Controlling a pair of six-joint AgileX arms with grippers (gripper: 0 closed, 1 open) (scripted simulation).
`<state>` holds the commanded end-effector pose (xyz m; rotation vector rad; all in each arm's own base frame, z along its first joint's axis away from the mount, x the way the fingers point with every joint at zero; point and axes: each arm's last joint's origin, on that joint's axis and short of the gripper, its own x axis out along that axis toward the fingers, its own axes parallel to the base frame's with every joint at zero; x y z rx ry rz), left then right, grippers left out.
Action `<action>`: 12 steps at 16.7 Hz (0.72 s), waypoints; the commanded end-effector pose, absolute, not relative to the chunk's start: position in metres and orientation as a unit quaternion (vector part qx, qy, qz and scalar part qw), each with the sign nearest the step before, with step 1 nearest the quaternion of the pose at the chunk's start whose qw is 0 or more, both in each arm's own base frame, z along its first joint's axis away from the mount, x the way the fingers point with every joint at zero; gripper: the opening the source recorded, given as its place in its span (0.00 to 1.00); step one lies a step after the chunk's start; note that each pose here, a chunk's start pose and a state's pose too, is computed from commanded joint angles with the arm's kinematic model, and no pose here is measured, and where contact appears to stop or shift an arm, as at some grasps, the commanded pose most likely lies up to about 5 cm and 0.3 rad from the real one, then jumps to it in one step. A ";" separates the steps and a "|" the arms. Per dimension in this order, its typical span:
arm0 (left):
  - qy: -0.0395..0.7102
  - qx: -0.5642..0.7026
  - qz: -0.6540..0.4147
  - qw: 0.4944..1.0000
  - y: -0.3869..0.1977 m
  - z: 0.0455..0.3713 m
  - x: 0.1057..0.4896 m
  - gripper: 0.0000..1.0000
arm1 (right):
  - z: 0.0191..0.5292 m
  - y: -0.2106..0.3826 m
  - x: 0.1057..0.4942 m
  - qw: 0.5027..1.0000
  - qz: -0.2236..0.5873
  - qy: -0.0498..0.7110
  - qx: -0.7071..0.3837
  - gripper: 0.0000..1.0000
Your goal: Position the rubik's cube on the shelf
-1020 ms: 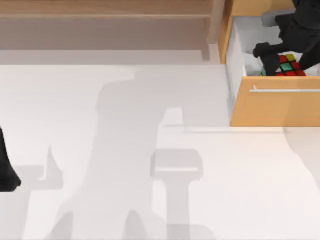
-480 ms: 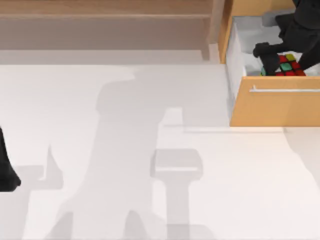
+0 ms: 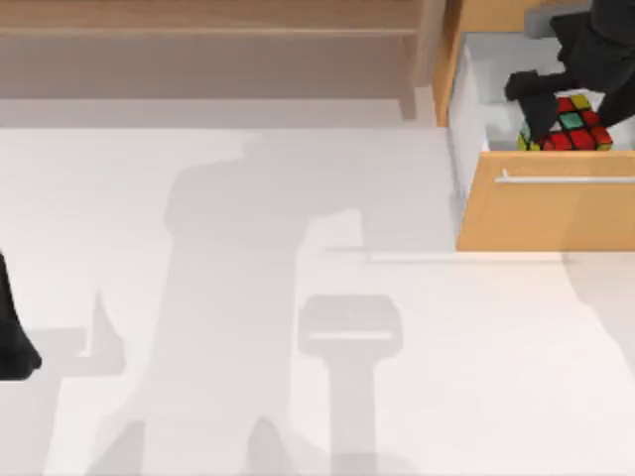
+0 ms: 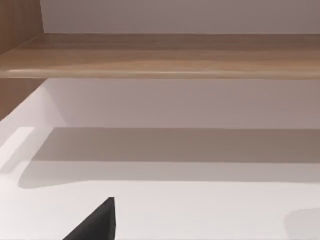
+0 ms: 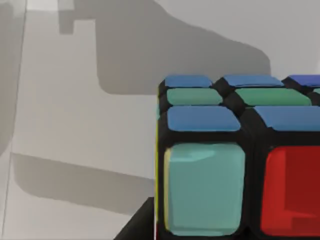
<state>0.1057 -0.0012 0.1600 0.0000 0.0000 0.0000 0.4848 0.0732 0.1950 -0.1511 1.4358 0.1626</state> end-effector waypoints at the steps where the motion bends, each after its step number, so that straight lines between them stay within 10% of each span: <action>1: 0.000 0.000 0.000 1.000 -0.001 0.160 0.106 1.00 | 0.216 0.074 0.481 0.757 0.072 0.646 -0.068 0.00; 12: 0.000 0.000 0.000 1.000 -0.001 0.160 0.106 1.00 | 0.296 0.068 0.456 0.784 0.058 0.614 -0.068 0.00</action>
